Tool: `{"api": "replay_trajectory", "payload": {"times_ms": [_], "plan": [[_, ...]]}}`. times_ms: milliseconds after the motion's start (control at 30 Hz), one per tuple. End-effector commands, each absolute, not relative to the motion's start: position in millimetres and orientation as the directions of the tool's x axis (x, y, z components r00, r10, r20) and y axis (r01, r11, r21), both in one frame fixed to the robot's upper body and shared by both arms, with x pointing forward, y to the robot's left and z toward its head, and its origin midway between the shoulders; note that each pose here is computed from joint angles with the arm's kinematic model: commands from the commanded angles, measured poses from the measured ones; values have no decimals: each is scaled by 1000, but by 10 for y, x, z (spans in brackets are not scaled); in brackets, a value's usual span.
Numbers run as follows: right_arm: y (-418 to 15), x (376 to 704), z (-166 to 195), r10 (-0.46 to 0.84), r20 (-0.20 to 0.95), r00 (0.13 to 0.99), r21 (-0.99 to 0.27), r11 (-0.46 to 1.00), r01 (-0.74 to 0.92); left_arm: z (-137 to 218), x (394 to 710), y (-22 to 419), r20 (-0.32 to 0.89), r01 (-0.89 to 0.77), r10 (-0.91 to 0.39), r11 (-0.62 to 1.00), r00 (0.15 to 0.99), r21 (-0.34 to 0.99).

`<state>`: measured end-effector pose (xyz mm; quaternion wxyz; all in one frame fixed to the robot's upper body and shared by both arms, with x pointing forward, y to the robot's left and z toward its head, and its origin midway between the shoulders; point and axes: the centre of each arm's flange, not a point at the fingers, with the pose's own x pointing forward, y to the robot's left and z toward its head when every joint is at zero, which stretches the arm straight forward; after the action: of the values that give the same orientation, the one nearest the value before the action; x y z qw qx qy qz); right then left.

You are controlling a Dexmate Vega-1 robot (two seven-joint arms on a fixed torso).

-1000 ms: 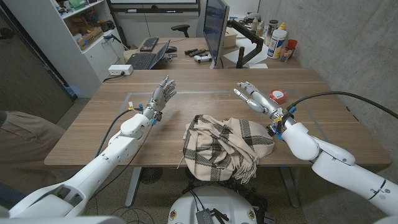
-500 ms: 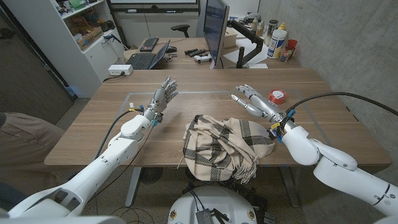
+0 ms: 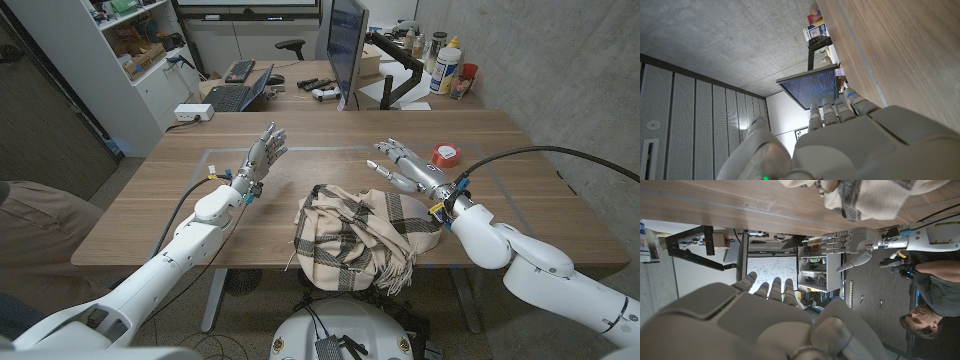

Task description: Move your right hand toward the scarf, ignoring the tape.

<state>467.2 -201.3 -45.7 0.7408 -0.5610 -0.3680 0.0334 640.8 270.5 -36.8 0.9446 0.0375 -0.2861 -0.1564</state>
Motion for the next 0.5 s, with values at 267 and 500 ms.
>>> {"api": "replay_trajectory", "payload": {"times_ms": [267, 500], "plan": [[-1872, 4651, -555, 462, 476, 748, -878, 305, 370, -286, 6396, 2749, 549, 269, -318, 948, 773, 170], [-1821, 4663, -629, 449, 466, 762, -882, 305, 360, -314, 6377, 2762, 543, 271, -320, 947, 776, 170]]}}
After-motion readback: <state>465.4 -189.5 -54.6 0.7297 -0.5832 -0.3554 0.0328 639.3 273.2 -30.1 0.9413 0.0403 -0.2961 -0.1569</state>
